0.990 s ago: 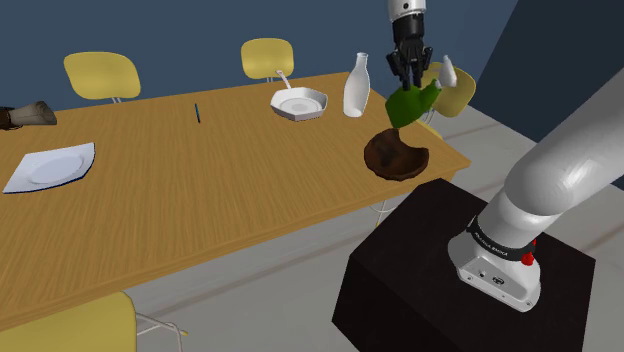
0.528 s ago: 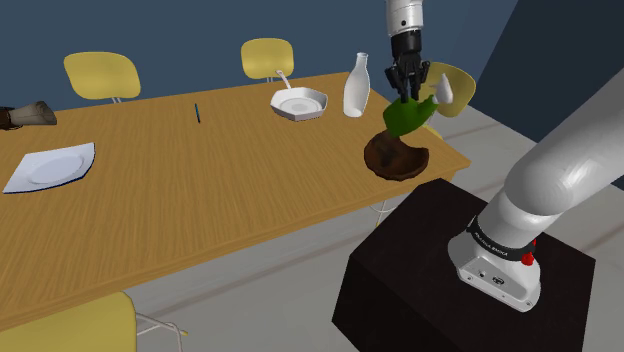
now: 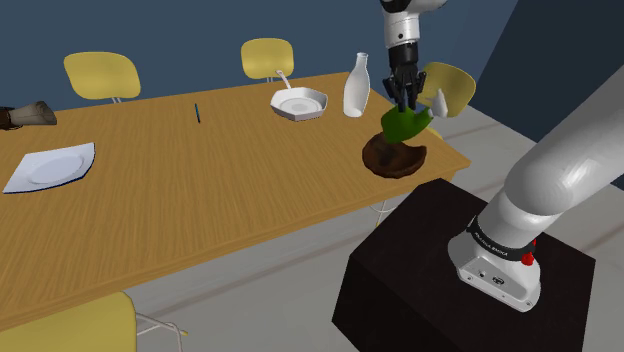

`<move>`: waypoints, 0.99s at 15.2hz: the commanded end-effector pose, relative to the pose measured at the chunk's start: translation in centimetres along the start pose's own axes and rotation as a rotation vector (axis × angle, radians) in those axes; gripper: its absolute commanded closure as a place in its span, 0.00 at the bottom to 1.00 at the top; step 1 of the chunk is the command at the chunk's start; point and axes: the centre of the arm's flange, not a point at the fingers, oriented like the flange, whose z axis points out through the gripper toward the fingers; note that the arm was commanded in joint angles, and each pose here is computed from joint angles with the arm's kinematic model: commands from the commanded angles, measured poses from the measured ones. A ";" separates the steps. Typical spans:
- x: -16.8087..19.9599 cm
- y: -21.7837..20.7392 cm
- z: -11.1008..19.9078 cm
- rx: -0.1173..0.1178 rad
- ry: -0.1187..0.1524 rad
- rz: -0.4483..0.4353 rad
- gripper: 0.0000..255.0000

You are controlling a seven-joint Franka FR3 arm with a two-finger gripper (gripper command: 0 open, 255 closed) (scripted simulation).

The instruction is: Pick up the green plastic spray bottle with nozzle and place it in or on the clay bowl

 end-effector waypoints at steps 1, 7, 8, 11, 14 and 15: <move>0.0 0.0 0.1 0.000 0.000 0.000 1.00; 0.0 0.0 0.1 0.000 0.000 0.000 0.00; 0.0 0.0 0.1 0.000 0.000 0.000 0.00; 0.0 0.0 -1.2 0.000 0.000 0.000 0.00; 0.0 0.0 -4.9 0.000 0.000 0.000 0.00; 0.0 0.0 -4.9 0.000 0.000 0.000 0.00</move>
